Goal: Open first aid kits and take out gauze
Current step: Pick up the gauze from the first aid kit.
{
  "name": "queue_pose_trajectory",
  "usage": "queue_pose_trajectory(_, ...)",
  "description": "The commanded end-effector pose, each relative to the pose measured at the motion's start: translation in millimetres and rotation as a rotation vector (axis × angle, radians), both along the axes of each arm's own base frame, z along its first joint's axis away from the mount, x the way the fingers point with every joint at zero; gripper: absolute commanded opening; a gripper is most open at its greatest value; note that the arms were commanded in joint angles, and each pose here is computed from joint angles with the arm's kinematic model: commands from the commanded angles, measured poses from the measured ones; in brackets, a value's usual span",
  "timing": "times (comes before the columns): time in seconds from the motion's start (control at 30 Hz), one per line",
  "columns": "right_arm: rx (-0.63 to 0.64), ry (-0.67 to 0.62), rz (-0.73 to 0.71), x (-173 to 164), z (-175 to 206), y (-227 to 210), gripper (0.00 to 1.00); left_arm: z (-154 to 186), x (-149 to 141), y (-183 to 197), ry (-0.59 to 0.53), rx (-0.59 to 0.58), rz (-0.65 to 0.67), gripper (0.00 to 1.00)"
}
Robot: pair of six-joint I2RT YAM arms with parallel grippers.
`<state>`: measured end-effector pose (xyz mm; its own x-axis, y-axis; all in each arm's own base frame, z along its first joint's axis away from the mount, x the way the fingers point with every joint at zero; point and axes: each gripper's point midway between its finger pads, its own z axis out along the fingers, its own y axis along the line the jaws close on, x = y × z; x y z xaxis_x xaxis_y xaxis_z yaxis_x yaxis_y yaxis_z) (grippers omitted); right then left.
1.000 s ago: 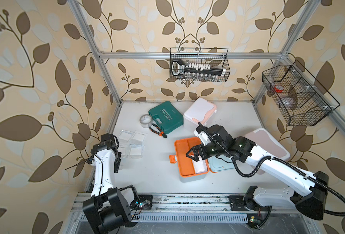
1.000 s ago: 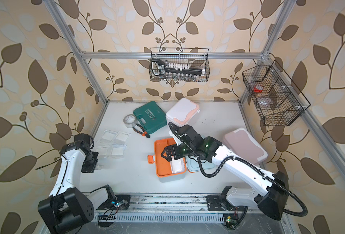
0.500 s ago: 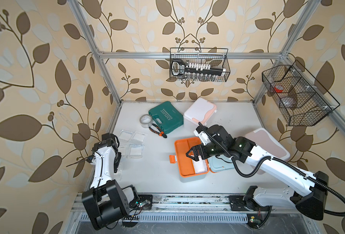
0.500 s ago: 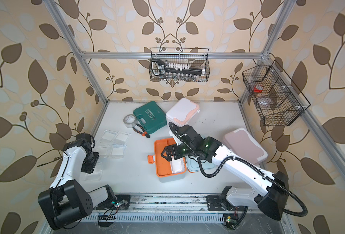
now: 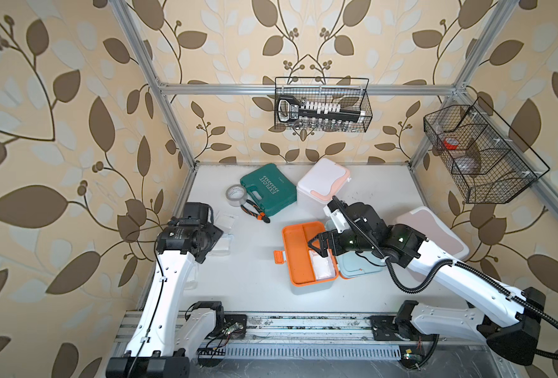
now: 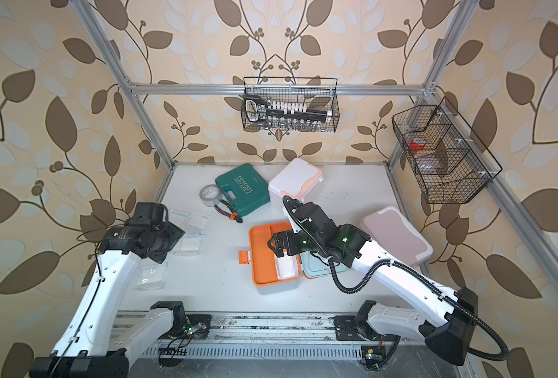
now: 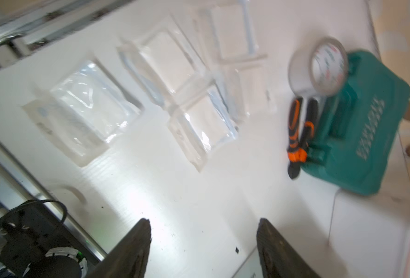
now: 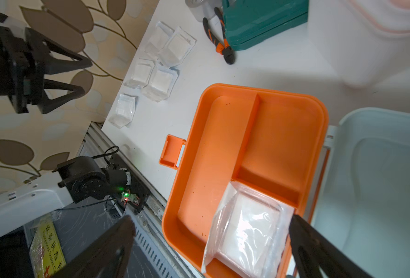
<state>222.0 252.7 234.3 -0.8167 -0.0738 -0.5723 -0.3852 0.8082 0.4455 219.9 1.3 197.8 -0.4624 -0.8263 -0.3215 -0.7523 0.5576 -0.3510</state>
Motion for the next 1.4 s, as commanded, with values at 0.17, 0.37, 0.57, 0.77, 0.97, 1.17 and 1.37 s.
queue_pose_trajectory(0.17,-0.048,0.01,-0.235,19.0,-15.4,-68.5,1.0,24.2,-20.5,-119.0,0.055,0.079,-0.319,0.66)
queue_pose_trajectory(0.37,-0.056,0.02,-0.288,18.6,-24.0,-84.6,1.0,22.7,-35.2,-212.2,0.134,0.172,-0.506,0.68)
queue_pose_trajectory(0.57,-0.05,0.014,-0.32,20.2,-23.0,-97.8,1.0,10.0,-48.0,-273.9,0.182,0.168,-0.603,0.62)
queue_pose_trajectory(0.77,-0.028,0.03,-0.322,19.7,-27.7,-104.1,1.0,-14.9,-58.3,-300.1,0.266,0.168,-0.63,0.49)
queue_pose_trajectory(0.97,-0.012,0.036,-0.314,18.1,-29.9,-104.1,1.0,-24.6,-56.6,-307.6,0.287,0.184,-0.634,0.41)
queue_pose_trajectory(1.17,0.0,0.042,-0.303,16.6,-30.5,-103.3,1.0,-36.5,-58.0,-315.5,0.318,0.181,-0.638,0.3)
queue_pose_trajectory(1.37,0.005,0.044,-0.298,15.3,-30.2,-103.2,0.99,-42.4,-56.4,-318.4,0.327,0.185,-0.636,0.22)
